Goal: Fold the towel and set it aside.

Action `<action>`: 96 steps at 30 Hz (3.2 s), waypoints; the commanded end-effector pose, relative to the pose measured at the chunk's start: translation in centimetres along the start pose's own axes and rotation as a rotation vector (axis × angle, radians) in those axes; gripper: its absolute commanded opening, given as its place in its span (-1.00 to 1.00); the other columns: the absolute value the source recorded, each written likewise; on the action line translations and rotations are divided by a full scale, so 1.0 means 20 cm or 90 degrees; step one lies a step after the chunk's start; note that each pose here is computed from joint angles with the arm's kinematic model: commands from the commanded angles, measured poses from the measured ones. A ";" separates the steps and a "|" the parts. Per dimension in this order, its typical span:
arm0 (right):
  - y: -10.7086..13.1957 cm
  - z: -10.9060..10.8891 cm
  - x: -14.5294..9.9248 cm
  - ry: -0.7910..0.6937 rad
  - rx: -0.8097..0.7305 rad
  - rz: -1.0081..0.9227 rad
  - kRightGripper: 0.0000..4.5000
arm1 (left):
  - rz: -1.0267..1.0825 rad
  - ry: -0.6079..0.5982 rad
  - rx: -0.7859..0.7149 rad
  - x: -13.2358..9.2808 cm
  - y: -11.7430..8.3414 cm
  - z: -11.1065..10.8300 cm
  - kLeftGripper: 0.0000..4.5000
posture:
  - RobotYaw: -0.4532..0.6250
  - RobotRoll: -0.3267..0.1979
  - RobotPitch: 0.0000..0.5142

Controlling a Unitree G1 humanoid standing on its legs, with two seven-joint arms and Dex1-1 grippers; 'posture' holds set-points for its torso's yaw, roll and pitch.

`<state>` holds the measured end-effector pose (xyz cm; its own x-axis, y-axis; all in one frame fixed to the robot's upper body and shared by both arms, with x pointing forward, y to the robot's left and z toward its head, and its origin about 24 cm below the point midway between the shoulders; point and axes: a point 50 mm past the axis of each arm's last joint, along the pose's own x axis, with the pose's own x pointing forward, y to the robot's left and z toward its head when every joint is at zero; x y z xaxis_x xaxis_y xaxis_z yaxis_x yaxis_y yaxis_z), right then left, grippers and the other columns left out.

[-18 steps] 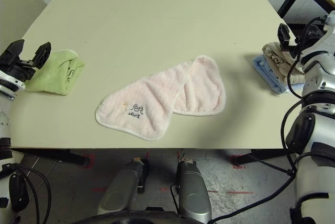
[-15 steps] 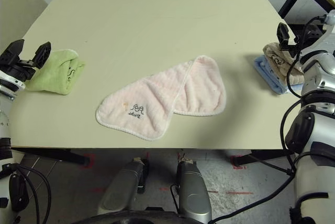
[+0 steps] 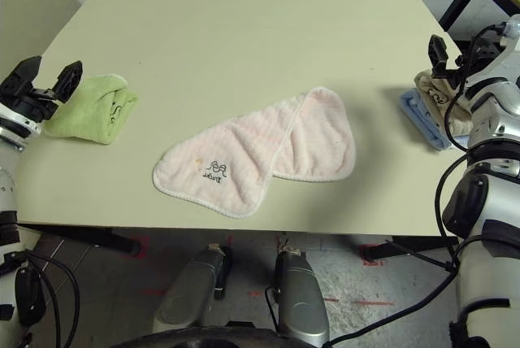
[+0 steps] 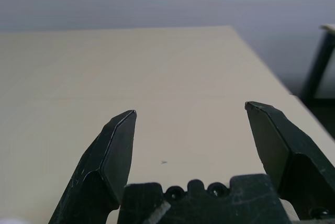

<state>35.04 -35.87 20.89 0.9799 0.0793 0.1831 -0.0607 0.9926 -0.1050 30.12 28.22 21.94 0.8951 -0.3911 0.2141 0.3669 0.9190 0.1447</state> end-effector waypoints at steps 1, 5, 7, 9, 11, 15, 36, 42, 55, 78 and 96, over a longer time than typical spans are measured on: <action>0.05 0.05 0.02 0.018 -0.014 0.127 0.99 | -0.154 0.032 -0.012 0.06 -0.14 0.04 1.00 | -0.02 0.25 -0.56; 0.10 0.05 0.02 0.062 -0.014 0.234 0.99 | -0.242 0.046 -0.022 0.09 -0.24 0.06 1.00 | -0.05 0.25 -0.57; 0.15 0.04 0.02 0.102 -0.020 0.302 0.99 | -0.292 0.057 -0.027 0.11 -0.30 0.07 1.00 | -0.06 0.25 -0.57; 0.17 0.03 0.02 0.133 -0.020 0.342 0.99 | -0.324 0.070 -0.028 0.12 -0.33 0.06 1.00 | -0.07 0.25 -0.57; 0.19 0.03 0.02 0.159 -0.017 0.369 0.99 | -0.346 0.082 -0.026 0.12 -0.36 0.05 1.00 | -0.08 0.25 -0.55; 0.23 0.00 0.03 0.211 -0.017 0.410 0.99 | -0.376 0.101 -0.026 0.13 -0.40 0.03 1.00 | -0.08 0.25 -0.54; 0.44 -0.14 0.16 0.343 -0.084 0.387 0.99 | -0.413 0.163 -0.028 0.06 -0.48 0.03 1.00 | 0.05 0.25 -0.24; 0.53 -0.20 0.19 0.364 -0.080 0.391 0.99 | -0.405 0.175 -0.022 0.04 -0.50 0.05 1.00 | 0.14 0.25 -0.15; 0.62 -0.27 0.20 0.372 -0.069 0.405 0.40 | -0.385 0.178 -0.023 0.01 -0.53 0.06 1.00 | 0.22 0.25 -0.13; 0.28 -0.14 -0.21 0.571 -0.144 0.697 -0.74 | -0.416 0.160 -0.026 0.08 -0.59 -0.01 1.00 | 0.05 0.25 -0.26; 0.15 0.12 -0.10 0.513 -0.166 0.591 0.99 | -0.440 0.140 -0.031 0.13 -0.64 -0.03 1.00 | 0.02 0.25 -0.31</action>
<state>32.38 -32.63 23.06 0.4302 0.5843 -0.6882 -0.8454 0.5281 -0.0802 27.87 15.87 20.15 0.4953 -0.8623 -0.1053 0.8671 0.4833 0.1208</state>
